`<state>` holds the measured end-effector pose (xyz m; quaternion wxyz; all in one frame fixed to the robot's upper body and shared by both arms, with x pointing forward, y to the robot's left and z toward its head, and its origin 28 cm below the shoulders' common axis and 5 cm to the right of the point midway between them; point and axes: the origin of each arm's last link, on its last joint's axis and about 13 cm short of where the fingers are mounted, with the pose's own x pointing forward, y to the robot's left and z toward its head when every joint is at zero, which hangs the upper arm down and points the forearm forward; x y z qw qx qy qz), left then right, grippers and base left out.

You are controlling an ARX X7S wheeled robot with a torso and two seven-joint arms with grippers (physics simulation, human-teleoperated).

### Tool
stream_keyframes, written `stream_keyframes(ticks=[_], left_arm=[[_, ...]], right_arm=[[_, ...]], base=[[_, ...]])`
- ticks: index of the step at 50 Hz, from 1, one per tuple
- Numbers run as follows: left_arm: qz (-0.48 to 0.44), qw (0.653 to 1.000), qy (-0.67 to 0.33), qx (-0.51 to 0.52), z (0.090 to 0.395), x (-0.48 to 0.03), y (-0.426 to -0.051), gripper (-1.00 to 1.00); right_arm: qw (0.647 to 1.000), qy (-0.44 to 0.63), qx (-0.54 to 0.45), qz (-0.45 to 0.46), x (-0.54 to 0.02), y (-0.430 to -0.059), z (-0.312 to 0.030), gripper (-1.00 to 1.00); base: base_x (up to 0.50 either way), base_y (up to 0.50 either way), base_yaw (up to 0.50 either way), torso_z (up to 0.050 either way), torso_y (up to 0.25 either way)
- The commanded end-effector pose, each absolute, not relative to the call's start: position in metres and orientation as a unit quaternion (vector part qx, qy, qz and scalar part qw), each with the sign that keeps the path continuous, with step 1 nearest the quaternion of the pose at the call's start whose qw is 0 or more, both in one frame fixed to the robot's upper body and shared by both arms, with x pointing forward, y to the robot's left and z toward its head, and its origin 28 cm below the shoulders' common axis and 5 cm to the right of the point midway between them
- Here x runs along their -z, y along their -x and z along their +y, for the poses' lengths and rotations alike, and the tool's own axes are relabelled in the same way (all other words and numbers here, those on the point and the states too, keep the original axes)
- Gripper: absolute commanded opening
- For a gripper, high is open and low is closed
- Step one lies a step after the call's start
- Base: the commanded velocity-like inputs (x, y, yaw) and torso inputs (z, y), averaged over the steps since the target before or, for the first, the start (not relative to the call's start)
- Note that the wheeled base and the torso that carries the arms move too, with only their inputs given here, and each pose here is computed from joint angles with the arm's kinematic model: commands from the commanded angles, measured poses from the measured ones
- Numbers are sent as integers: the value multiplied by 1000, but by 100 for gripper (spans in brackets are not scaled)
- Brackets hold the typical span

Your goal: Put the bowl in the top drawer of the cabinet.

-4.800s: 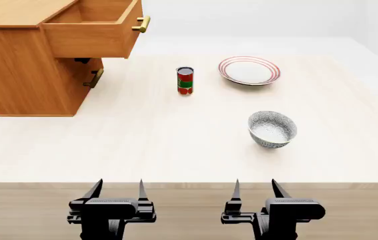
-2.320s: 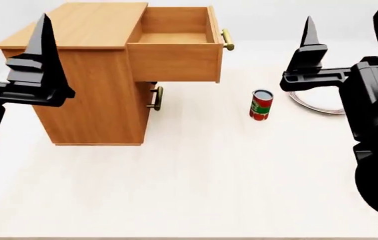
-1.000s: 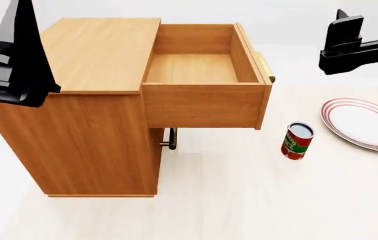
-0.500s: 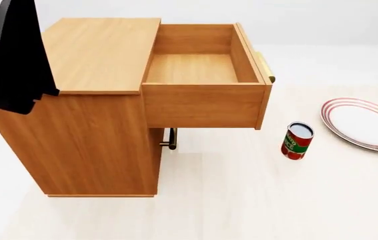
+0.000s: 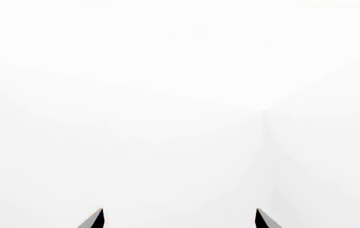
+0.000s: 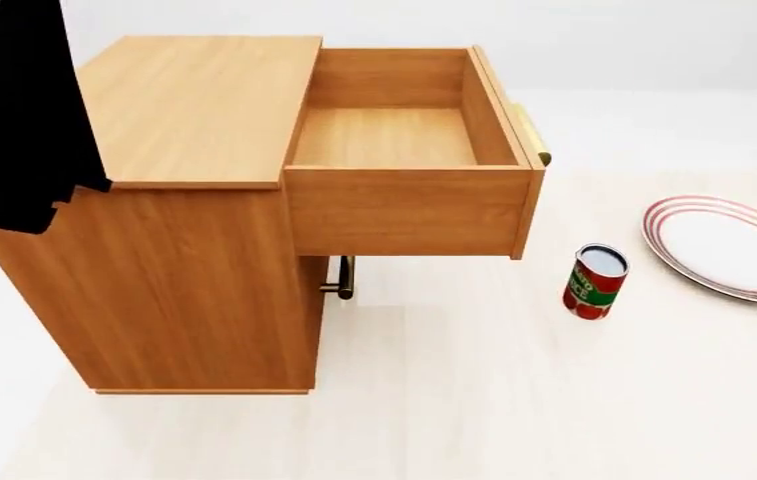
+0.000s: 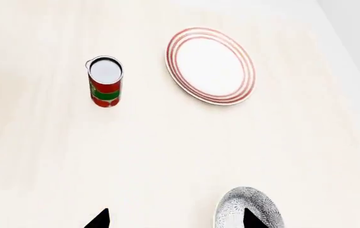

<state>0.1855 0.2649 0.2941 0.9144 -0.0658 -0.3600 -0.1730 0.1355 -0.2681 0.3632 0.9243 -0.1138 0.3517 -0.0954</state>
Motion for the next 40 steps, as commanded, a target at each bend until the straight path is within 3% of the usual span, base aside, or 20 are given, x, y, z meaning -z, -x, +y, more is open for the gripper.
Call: stream_keyframes(ticks=[1,22,40], left_arm=[[-368,911,66,175,265,-294,-186,100],[-356,915,68,178,265,-294,-185,100],[-348,918,66,177,265,-294,-185,100]], right_arm=[[898,100,108,414,-332,-142,-291,100],[865,139,169,451,-311,-153,-349,100],[865,174,137,451,-278,-186,-352,100]], base=[[0,0,0,0,0],[0,0,0,0,0],[0,0,0,0,0]])
